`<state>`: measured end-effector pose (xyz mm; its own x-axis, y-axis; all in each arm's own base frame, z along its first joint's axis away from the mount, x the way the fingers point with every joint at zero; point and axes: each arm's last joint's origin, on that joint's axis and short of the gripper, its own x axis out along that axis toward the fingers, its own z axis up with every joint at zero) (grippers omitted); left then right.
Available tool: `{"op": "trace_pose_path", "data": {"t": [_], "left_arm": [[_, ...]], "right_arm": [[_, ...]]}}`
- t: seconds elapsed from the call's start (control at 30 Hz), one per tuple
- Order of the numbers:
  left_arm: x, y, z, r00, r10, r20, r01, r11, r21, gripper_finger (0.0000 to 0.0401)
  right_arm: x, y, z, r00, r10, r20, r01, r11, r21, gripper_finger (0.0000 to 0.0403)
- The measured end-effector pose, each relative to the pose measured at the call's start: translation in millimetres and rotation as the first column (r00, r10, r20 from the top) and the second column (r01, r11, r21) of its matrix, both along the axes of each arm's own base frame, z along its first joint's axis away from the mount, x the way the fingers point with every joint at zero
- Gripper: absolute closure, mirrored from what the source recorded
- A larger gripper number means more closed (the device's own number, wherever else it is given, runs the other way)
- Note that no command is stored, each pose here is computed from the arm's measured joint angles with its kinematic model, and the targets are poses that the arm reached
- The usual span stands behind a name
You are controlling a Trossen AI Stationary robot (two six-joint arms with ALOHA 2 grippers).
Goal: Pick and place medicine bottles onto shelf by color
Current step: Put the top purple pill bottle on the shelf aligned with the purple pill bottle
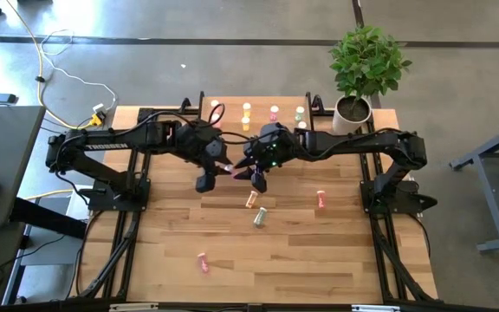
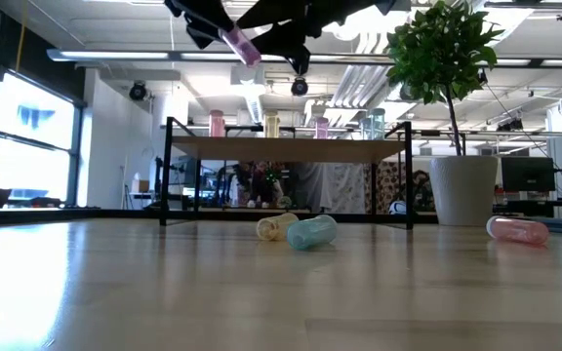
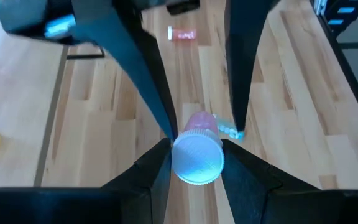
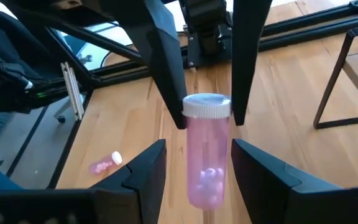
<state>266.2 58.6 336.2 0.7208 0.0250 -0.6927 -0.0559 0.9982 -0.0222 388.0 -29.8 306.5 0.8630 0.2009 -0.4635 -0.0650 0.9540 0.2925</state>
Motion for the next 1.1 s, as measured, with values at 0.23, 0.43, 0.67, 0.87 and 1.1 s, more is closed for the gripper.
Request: {"op": "trace_pose_path", "data": {"t": [0.23,0.43,0.67,0.87,1.1], "left_arm": [[1.2,0.3,1.2,1.000,-0.001,0.017,0.000,1.000,0.005,0.0284],[2.2,-0.3,2.2,1.000,-0.004,0.031,0.003,1.000,0.008,0.0284],[2.5,0.2,2.4,0.999,0.010,0.032,-0.011,1.000,0.022,0.0284],[2.4,0.2,2.3,0.999,0.012,0.032,-0.013,1.000,0.019,0.0284],[2.4,0.1,2.4,0.999,0.010,0.032,-0.010,1.000,0.019,0.0282]], "right_arm": [[-0.3,0.0,-0.4,1.000,-0.003,-0.006,0.003,1.000,0.002,0.0232],[-0.4,-0.8,-0.3,1.000,-0.004,-0.006,0.004,1.000,0.005,0.0257],[-0.6,-2.2,-0.4,1.000,-0.012,-0.010,0.012,1.000,0.022,0.0297],[-0.7,-2.3,-0.3,1.000,-0.012,-0.011,0.012,1.000,0.025,0.0318],[-0.8,-2.3,-0.2,1.000,-0.013,-0.011,0.013,1.000,0.028,0.0320]]}}
